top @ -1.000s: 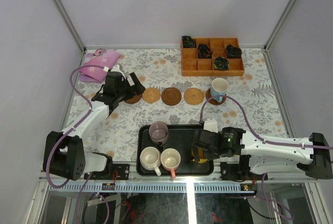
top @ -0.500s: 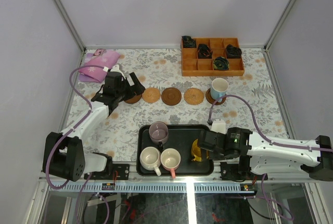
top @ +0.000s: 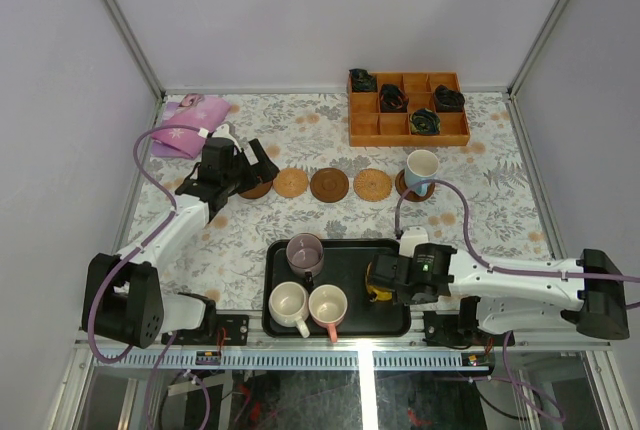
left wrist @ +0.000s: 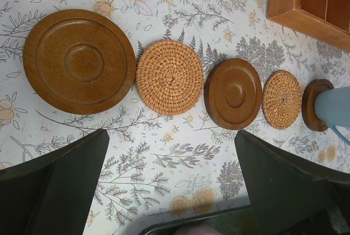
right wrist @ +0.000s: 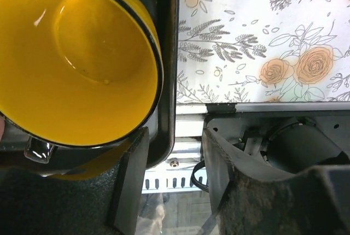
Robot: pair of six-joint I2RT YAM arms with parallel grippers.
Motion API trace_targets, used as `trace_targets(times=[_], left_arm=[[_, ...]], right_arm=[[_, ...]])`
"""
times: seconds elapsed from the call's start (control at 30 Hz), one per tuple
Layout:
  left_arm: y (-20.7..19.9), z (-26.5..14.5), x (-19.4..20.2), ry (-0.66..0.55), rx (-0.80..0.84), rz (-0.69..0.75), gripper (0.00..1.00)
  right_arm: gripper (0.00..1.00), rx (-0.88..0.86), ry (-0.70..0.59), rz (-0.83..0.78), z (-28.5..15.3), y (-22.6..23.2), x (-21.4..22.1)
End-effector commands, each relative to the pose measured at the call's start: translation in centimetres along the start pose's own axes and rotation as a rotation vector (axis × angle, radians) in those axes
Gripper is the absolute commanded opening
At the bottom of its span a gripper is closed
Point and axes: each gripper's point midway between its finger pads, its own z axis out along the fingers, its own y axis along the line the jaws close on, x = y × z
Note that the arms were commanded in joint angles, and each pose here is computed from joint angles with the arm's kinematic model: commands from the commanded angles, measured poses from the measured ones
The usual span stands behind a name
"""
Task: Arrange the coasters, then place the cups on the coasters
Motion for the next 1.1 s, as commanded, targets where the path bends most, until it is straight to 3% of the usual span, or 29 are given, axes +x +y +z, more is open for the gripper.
trace_targets(times=[0.0, 0.23, 0.57, 0.87, 0.93, 1.07], left_arm=[[-0.1, 0.5, -0.2, -0.019, 0.01, 0.012, 1.0], [0.0, 0.4, -0.5, -0.034, 0.008, 0.013, 1.0], [0.1, 0.6, -0.4, -0.037, 0.007, 0.013, 1.0], [-0.3, 0.2, -0.7, -0.046, 0.025, 0.013, 1.0], [-0.4, 0.1, -0.8, -0.05, 0.027, 0.013, 1.0], [-0.4, -0.2, -0.8, -0.052, 0.026, 0.014, 1.0]], right_arm=[[0.49, 0.028, -0.112, 0.092, -0.1, -0.4, -3.1], [0.46, -0.053, -0.18, 0.2, 1.3, 0.2, -6.7], [0.51, -0.016, -0.244, 0.108, 2.1, 2.5, -11.1], [0.52, 0.001, -0.322, 0.149, -0.9, 1.3, -13.4], [0.55, -0.006, -0.328, 0.151, -1.8, 0.7, -13.4], [0.71, -0.05, -0.301, 0.131, -3.1, 0.3, -12.6]])
